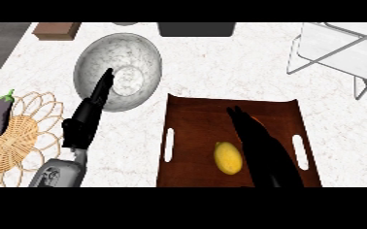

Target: Pick the lemon from the tray and place it in the tiered shelf

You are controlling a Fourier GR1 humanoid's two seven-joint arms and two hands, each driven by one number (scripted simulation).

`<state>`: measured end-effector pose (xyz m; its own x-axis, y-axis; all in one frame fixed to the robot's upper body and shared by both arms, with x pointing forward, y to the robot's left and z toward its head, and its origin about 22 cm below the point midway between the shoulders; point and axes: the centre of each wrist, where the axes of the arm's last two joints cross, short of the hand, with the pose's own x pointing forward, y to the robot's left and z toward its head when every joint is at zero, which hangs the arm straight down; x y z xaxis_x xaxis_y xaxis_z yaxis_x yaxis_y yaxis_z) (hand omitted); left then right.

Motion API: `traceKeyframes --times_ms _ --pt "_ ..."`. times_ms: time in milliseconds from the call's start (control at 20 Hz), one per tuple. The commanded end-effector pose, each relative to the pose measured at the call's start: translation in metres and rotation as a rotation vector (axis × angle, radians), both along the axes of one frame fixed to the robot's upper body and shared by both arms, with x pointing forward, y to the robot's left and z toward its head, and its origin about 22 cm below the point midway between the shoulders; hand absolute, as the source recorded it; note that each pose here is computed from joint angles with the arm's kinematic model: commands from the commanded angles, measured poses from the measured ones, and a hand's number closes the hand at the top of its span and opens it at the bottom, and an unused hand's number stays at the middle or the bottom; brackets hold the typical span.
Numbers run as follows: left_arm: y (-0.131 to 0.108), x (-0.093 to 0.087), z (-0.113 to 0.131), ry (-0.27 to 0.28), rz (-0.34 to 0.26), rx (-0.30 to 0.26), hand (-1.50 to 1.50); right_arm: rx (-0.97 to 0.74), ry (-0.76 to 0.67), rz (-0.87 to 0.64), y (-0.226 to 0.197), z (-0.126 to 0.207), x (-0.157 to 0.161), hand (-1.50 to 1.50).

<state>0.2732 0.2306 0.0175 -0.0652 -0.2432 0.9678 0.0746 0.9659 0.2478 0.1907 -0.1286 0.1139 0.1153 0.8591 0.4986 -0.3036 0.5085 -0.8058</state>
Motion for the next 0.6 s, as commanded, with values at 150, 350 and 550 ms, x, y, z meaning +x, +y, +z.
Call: traceKeyframes --times_ms 150,350,550 --pt "-0.009 0.018 -0.012 0.051 -0.009 -0.023 0.0 -0.068 0.048 -0.025 0.009 -0.006 -0.002 -1.5" --pt "-0.002 -0.004 -0.006 0.04 -0.004 -0.013 0.0 -0.092 0.068 -0.043 0.015 -0.007 0.016 -1.5" --pt "-0.015 0.003 -0.013 0.051 -0.013 -0.011 0.0 -0.092 0.054 -0.035 0.009 -0.028 0.008 -1.5"
